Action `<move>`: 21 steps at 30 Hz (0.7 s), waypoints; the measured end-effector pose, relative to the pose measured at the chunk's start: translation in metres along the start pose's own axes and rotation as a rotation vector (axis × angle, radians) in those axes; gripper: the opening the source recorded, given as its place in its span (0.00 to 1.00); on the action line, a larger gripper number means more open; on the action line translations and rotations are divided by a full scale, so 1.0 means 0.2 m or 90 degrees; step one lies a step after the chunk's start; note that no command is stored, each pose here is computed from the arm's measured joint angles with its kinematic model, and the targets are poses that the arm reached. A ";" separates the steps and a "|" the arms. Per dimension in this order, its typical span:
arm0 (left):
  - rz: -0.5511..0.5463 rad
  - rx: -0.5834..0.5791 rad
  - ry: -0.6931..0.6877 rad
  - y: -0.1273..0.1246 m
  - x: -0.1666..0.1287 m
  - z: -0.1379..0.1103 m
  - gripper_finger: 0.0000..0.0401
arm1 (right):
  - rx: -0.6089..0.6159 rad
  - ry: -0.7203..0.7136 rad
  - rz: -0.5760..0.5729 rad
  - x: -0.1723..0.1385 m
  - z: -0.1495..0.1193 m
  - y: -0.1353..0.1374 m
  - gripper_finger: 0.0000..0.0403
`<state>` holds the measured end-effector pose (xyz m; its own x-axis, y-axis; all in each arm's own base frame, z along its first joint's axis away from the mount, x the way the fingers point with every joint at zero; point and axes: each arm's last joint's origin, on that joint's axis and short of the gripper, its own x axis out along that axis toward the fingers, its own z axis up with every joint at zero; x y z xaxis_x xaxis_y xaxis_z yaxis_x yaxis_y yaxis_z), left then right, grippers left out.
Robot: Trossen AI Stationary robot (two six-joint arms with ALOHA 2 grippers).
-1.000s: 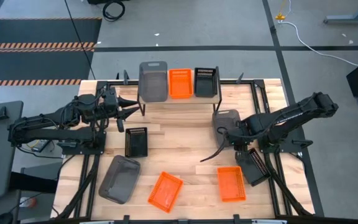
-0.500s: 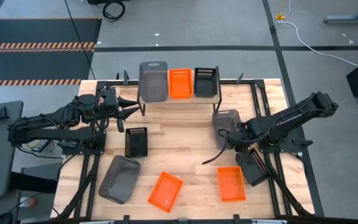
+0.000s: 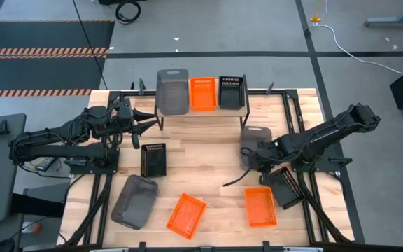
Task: Stack baskets on shelf by color
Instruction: Stack the top black bin on top of the black bin on the shelf
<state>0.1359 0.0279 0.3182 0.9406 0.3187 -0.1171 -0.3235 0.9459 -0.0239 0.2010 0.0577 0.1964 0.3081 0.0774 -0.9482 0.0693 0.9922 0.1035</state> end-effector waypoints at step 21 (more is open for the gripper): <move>0.000 0.000 0.000 0.00 0.00 0.00 0.29 | -0.303 -0.480 -0.028 -0.46 0.47 0.13 0.02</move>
<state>0.1360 0.0278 0.3182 0.9407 0.3186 -0.1164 -0.3233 0.9460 -0.0236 0.2632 0.0672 0.3138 0.8683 0.1194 -0.4814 -0.2534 0.9412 -0.2237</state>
